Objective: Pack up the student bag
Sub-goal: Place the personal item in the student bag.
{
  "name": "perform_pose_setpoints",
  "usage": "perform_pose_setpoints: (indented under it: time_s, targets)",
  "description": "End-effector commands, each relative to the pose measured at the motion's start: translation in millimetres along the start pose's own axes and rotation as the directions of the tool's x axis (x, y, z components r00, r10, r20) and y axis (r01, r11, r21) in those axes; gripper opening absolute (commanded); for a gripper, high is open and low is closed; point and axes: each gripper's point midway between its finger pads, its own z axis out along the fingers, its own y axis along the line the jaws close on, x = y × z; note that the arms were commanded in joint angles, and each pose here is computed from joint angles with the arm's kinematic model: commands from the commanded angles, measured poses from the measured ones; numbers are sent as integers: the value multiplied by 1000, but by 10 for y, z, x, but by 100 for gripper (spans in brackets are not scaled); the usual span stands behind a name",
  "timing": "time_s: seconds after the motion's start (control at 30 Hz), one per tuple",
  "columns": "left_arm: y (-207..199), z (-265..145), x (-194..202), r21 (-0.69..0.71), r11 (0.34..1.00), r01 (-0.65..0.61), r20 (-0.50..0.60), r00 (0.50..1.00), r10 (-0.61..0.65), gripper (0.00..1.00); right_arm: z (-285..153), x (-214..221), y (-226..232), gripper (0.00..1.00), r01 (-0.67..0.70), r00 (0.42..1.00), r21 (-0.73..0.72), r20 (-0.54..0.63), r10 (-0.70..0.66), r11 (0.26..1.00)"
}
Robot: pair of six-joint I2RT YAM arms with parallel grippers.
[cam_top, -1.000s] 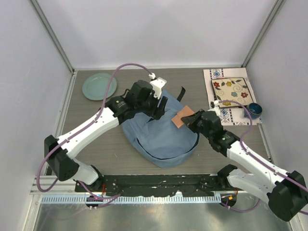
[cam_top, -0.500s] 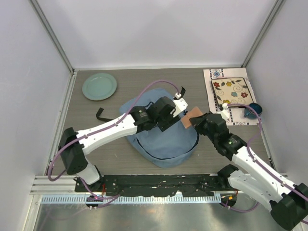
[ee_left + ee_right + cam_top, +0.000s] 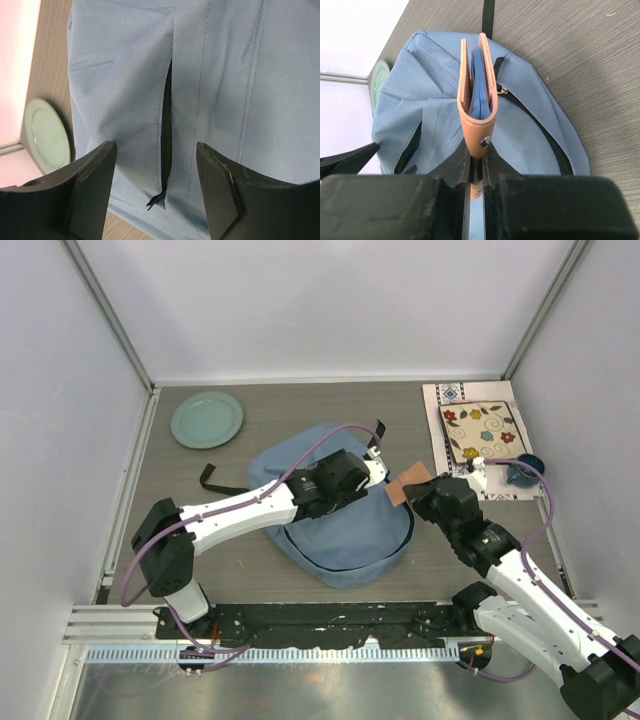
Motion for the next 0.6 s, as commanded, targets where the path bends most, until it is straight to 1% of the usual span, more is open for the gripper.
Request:
perform_pose_setpoints:
  time_s: [0.0, 0.13, 0.23, 0.33, 0.37, 0.43, 0.47, 0.53, 0.57]
  targets:
    - [64, 65, 1, -56, 998, -22, -2, 1000, 22, 68, -18, -164, 167, 1, -9, 999, -35, 51, 11, 999]
    - [49, 102, 68, -73, 996, -50, -22, 999, 49, 67, -15, -156, 173, 1, -10, 999, -39, 46, 12, 999]
    - [81, 150, 96, -120, 991, -62, -31, 998, 58, 63, -1, -149, 163, 1, -12, 999, -37, 44, 14, 999]
    - [111, 188, 101, -152, 986, -67, -38, 997, 62, 58, 9, -138, 166, 1, -11, 999, -39, 38, 13, 999]
    - [113, 194, 100, -154, 986, -69, -40, 997, 63, 53, 7, -146, 175, 1, -12, 999, -41, 41, 14, 999]
    - [120, 191, 91, -161, 985, -67, -37, 997, 62, 46, 16, -139, 161, 1, -8, 999, -37, 39, 10, 999]
    - [127, 184, 77, -163, 985, -59, -31, 998, 55, 40, 14, -146, 169, 1, -9, 999, -41, 41, 10, 999]
    - [139, 157, 38, -161, 986, -43, -10, 999, 42, 35, 22, -129, 163, 1, -5, 999, -39, 35, 7, 999]
    - [142, 146, 29, -159, 987, -34, -5, 999, 34, 29, 27, -121, 170, 1, -7, 999, -44, 32, 9, 999]
